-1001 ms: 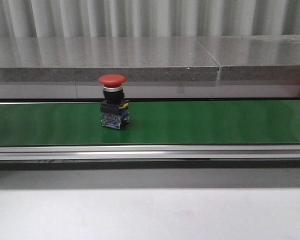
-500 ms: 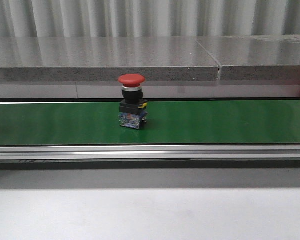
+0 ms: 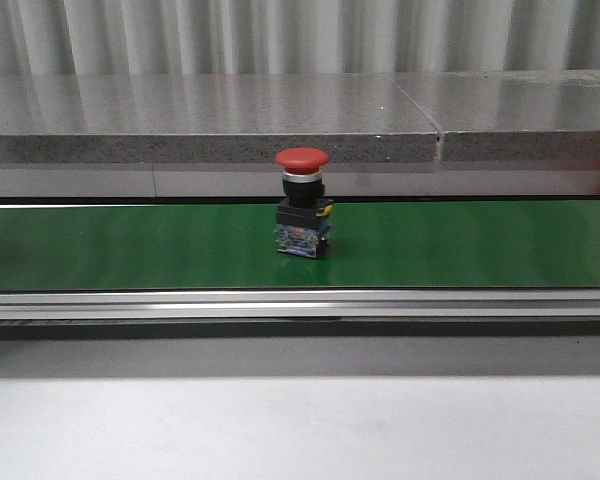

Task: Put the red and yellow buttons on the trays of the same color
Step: 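Set the yellow button onto the belt behind the red one, release, then reach the right gripper toward the red button arriving on the belt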

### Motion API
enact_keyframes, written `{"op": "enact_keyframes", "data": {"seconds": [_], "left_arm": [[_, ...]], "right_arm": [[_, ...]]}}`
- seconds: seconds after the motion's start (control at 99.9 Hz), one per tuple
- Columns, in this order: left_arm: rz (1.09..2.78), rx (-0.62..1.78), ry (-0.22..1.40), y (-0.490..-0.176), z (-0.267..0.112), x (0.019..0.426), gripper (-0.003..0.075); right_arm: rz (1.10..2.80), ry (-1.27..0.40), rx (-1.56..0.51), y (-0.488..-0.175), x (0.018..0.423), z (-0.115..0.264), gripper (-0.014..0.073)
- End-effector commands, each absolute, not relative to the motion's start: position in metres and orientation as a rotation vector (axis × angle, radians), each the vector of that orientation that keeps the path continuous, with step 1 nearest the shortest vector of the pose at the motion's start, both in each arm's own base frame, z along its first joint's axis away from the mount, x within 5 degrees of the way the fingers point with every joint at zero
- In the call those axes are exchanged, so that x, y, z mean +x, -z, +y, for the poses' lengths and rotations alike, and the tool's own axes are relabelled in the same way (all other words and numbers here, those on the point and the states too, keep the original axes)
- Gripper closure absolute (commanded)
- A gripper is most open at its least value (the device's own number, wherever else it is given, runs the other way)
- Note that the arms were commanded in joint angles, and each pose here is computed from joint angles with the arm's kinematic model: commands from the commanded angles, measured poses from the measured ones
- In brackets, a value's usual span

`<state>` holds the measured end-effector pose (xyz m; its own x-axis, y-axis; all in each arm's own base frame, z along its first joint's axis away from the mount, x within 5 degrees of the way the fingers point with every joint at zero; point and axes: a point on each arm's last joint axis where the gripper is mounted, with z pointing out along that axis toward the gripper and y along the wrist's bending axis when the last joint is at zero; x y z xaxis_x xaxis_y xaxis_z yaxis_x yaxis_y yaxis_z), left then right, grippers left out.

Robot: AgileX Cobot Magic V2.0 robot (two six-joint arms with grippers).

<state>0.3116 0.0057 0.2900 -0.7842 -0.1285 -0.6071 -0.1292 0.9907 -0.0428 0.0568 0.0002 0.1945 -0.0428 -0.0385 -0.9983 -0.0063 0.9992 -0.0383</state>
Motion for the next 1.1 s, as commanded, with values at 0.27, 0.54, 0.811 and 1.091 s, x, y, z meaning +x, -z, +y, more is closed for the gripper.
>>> {"op": "enact_keyframes", "data": {"seconds": [0.27, 0.54, 0.811, 1.091], "left_arm": [[2.052, 0.028, 0.080, -0.385, -0.026, 0.243, 0.0102], [1.851, 0.066, 0.133, -0.383, -0.023, 0.160, 0.0102], [1.770, 0.061, 0.141, -0.349, -0.013, 0.098, 0.0150], [1.738, 0.059, 0.144, -0.327, -0.010, 0.076, 0.0657]], "right_arm": [[1.512, 0.032, -0.033, -0.207, 0.055, 0.000, 0.0663], [1.512, 0.032, -0.033, -0.207, 0.055, 0.000, 0.0663], [1.512, 0.032, -0.033, -0.207, 0.055, 0.000, 0.0663], [1.452, 0.031, -0.033, -0.212, 0.055, 0.000, 0.0663]]}}
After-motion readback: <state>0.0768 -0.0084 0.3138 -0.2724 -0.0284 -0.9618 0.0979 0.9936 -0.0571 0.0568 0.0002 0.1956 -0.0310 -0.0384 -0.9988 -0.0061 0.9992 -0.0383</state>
